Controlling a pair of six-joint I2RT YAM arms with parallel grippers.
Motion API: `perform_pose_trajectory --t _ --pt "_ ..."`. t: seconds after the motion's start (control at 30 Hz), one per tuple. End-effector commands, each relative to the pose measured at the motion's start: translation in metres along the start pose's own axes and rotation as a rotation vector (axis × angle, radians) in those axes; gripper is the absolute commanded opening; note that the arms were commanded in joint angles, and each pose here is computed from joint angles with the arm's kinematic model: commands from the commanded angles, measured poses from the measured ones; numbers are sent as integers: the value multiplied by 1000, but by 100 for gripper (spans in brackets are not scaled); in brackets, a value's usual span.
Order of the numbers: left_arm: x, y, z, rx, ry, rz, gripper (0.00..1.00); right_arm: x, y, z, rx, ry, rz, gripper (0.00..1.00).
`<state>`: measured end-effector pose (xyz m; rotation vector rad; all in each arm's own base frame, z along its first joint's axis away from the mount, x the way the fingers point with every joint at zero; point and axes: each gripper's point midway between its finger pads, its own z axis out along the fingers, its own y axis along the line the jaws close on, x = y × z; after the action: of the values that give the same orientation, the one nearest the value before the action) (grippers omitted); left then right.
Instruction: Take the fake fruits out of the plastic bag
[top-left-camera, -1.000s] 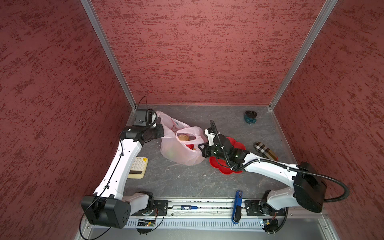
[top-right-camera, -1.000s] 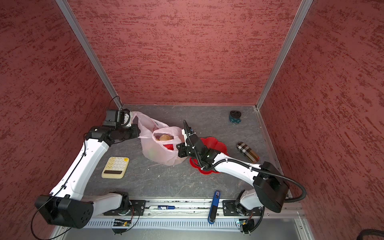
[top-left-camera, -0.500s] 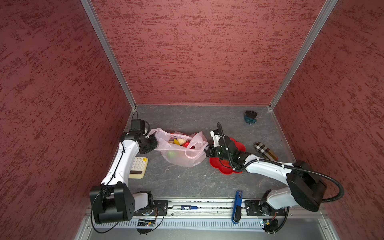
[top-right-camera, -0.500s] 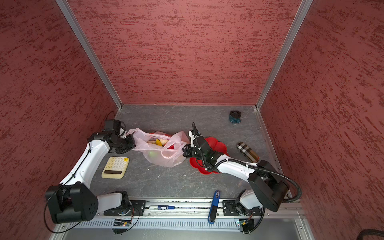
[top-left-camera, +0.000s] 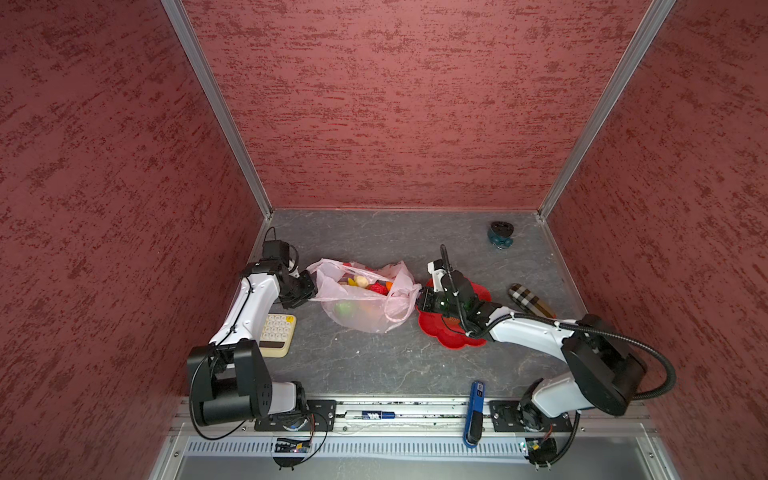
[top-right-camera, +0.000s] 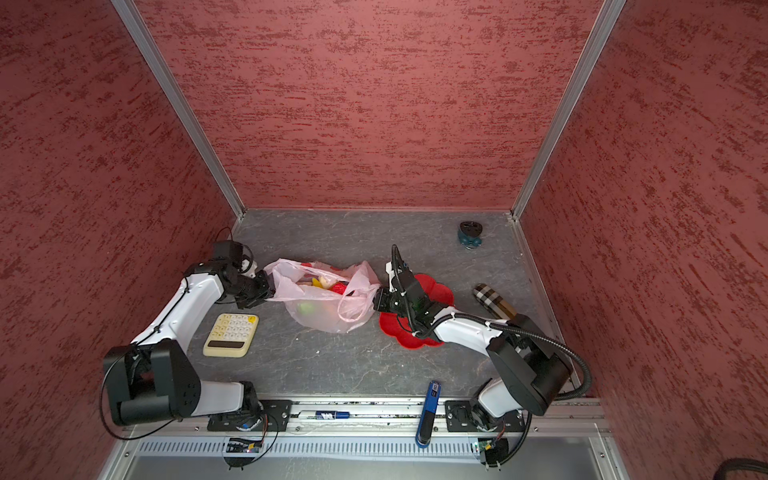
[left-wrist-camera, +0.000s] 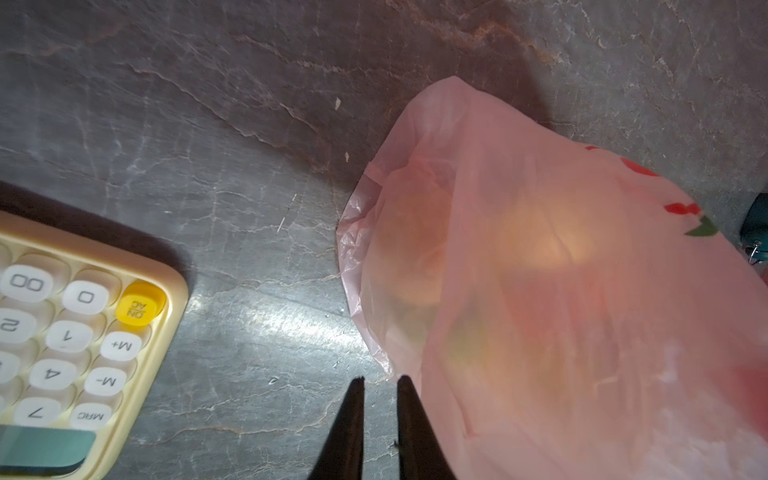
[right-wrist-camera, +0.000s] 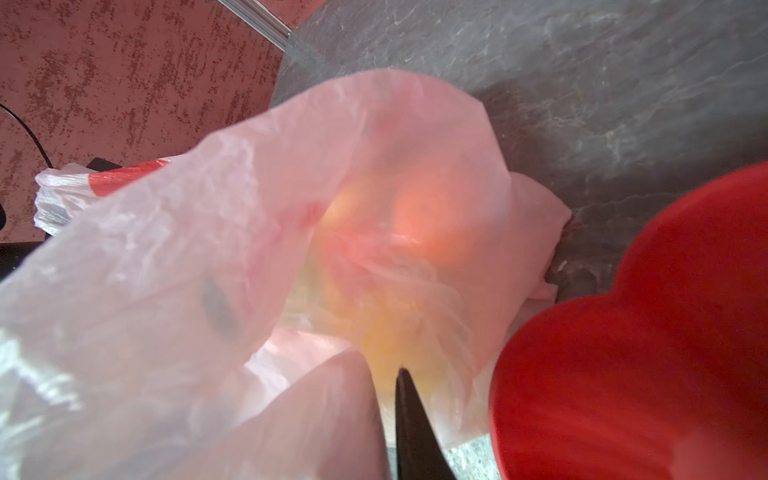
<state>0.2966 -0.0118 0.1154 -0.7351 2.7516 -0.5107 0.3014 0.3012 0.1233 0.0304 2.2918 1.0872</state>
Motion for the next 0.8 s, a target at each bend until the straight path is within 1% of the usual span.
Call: perform_pose_trajectory --t 0.0,0.1,0.27,0.37,0.57,0.7,0.77 --pt "-15 -8 2 48 -20 1 18 -8 8 1 -53 -13 25 16" --pt "-17 -7 11 54 0 -12 17 -14 8 -1 -77 -22 49 18" --pt "-21 -4 19 44 15 -18 16 -28 6 -8 -82 -46 61 25" --pt "-22 -3 22 41 19 -20 16 -37 6 -12 -83 -65 66 30" --pt "-16 0 22 37 26 -23 16 -52 4 -14 -76 -81 63 37" --pt "-9 -3 15 59 26 -25 20 -56 12 -15 -90 -74 36 38" --pt "-6 -9 7 87 18 -24 27 -57 17 -16 -105 -70 27 36"
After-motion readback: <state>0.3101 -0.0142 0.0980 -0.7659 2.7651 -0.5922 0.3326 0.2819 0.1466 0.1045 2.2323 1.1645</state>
